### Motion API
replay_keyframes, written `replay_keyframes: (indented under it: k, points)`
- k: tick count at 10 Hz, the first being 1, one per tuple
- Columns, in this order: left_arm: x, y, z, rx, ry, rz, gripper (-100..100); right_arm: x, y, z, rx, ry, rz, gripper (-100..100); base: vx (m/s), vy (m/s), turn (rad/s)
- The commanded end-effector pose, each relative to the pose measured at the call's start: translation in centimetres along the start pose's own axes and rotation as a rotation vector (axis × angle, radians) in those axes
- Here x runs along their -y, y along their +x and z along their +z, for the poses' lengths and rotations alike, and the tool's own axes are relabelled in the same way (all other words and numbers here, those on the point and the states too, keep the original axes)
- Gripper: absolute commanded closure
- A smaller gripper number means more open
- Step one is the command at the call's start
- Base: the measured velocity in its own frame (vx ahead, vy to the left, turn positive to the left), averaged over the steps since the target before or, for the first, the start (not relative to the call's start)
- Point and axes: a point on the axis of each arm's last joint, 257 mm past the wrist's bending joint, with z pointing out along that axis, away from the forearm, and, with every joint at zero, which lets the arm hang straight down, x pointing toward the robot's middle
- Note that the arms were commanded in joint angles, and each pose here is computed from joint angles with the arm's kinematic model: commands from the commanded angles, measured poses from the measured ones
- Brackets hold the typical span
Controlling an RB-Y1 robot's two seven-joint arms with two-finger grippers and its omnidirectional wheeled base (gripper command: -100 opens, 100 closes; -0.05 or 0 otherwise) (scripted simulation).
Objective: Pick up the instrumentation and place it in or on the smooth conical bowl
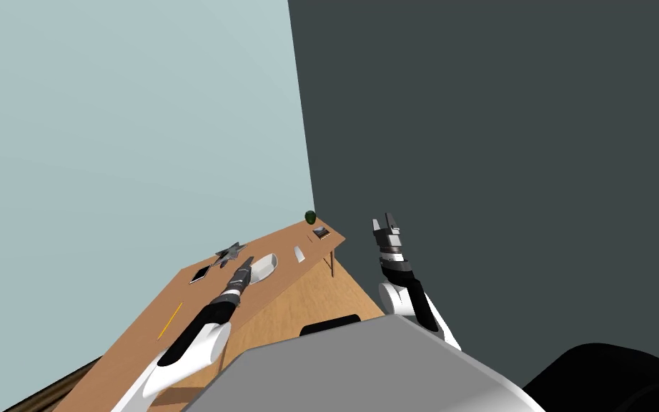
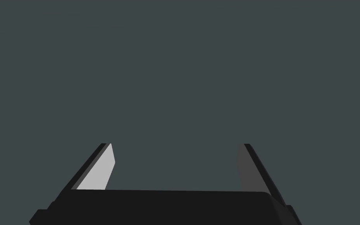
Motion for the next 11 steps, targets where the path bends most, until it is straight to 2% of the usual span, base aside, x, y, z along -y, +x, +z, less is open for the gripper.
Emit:
replay_keyframes:
  k: [1,2,3,4,5,6,7,8,9,11]
  points:
    - [-1.3,-0.5,0.1,-0.004,-0.042,0.003,-100,0.0,0.0,0.0,0.000,0.000,0.000,0,-0.018,0.007,0.018]
    - [-3.5,-1.8,0.3,0.003,-0.106,0.015,-100,0.0,0.0,0.0,0.000,0.000,0.000,0,-0.030,0.007,-0.268]
    - [-4.2,-1.7,0.3,-0.002,-0.131,0.015,-100,0.0,0.0,0.0,0.000,0.000,0.000,0,-0.036,0.018,-0.204]
    - [-5.6,-2.8,0.4,0.000,-0.182,0.027,-100,0.0,0.0,0.0,0.000,0.000,0.000,0,-0.046,0.010,-0.464]
    - [-7.0,-2.9,0.2,-0.001,-0.220,0.025,-100,0.0,0.0,0.0,0.000,0.000,0.000,0,-0.039,0.018,-0.184]
    - [-7.0,-2.9,0.2,-0.001,-0.220,0.025,-100,0.0,0.0,0.0,0.000,0.000,0.000,0,-0.015,0.006,0.076]
    - [-9.3,-4.2,0.0,0.003,-0.285,0.032,-100,0.0,0.0,0.0,0.000,0.000,0.000,0,-0.022,-0.001,-0.298]
    - [-9.8,-4.1,-0.1,-0.003,-0.306,0.031,-100,0.0,0.0,0.0,0.000,0.000,0.000,0,-0.026,0.007,-0.249]
    - [-11.7,-5.4,-0.4,0.003,-0.361,0.037,-100,0.0,0.0,0.0,0.000,0.000,0.000,0,-0.037,0.007,-0.350]
    - [-12.5,-5.2,-0.7,-0.007,-0.393,0.035,-100,0.0,0.0,0.0,0.000,0.000,0.000,0,-0.020,0.011,-0.115]
